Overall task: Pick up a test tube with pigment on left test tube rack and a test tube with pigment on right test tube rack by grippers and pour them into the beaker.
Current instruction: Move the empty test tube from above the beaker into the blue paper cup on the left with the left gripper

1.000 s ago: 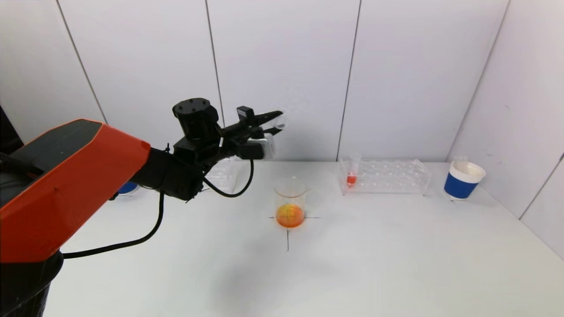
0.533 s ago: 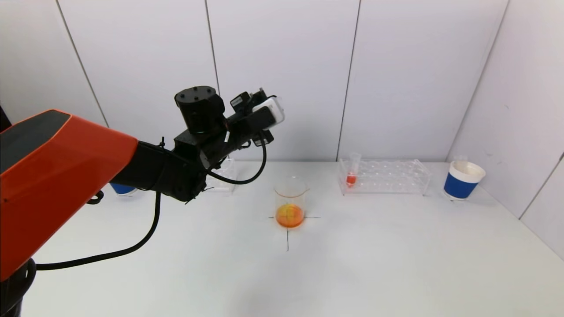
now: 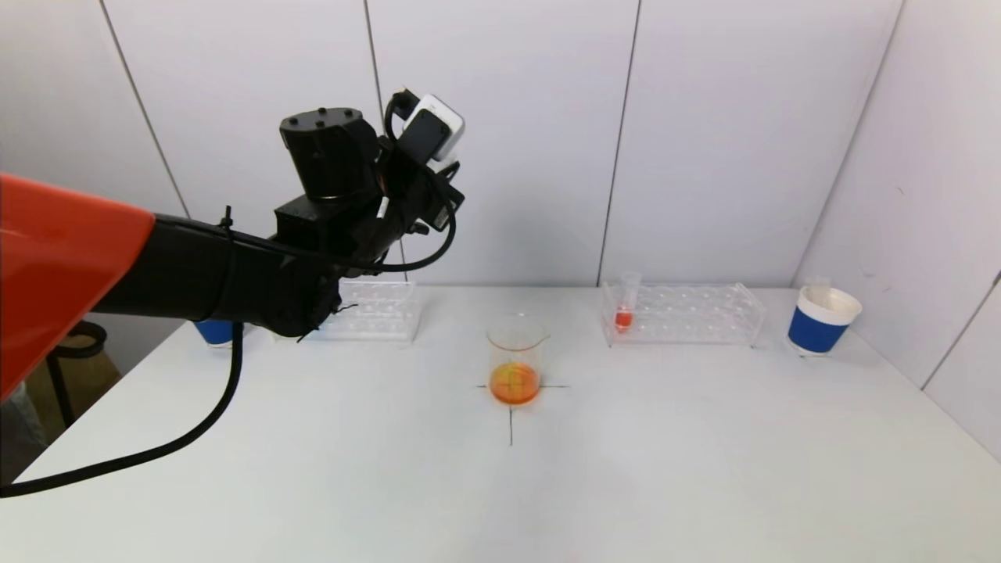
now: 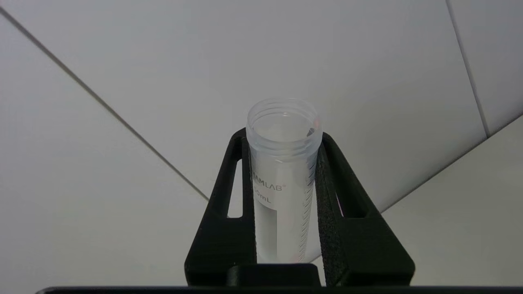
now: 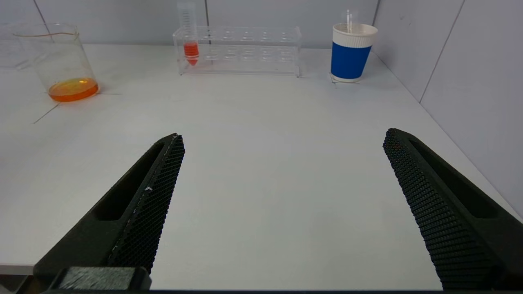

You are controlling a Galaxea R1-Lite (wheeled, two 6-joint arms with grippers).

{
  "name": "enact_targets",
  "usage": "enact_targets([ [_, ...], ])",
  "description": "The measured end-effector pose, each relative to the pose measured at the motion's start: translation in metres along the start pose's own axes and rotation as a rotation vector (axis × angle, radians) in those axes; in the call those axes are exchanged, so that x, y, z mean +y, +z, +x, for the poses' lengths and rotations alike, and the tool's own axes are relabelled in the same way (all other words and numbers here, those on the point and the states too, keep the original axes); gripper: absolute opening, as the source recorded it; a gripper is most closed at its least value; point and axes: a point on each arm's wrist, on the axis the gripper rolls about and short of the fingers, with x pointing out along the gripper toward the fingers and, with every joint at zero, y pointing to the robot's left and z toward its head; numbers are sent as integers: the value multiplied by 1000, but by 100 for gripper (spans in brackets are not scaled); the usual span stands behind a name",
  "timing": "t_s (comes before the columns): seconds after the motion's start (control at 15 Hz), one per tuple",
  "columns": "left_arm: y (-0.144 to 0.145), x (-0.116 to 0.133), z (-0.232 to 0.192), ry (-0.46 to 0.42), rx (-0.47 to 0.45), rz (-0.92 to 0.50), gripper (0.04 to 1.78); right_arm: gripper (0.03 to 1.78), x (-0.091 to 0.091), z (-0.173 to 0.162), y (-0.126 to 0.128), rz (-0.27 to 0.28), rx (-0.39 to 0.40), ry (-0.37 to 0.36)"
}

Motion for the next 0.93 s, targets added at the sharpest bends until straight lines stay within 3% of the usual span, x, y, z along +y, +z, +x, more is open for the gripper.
enact_targets([
  [0.47, 29, 40, -21, 169, 196, -278, 44, 177, 0, 0, 0, 0, 0, 0],
  [0.93, 11, 104, -39, 319, 280, -320, 44, 177, 0, 0, 0, 0, 0, 0],
])
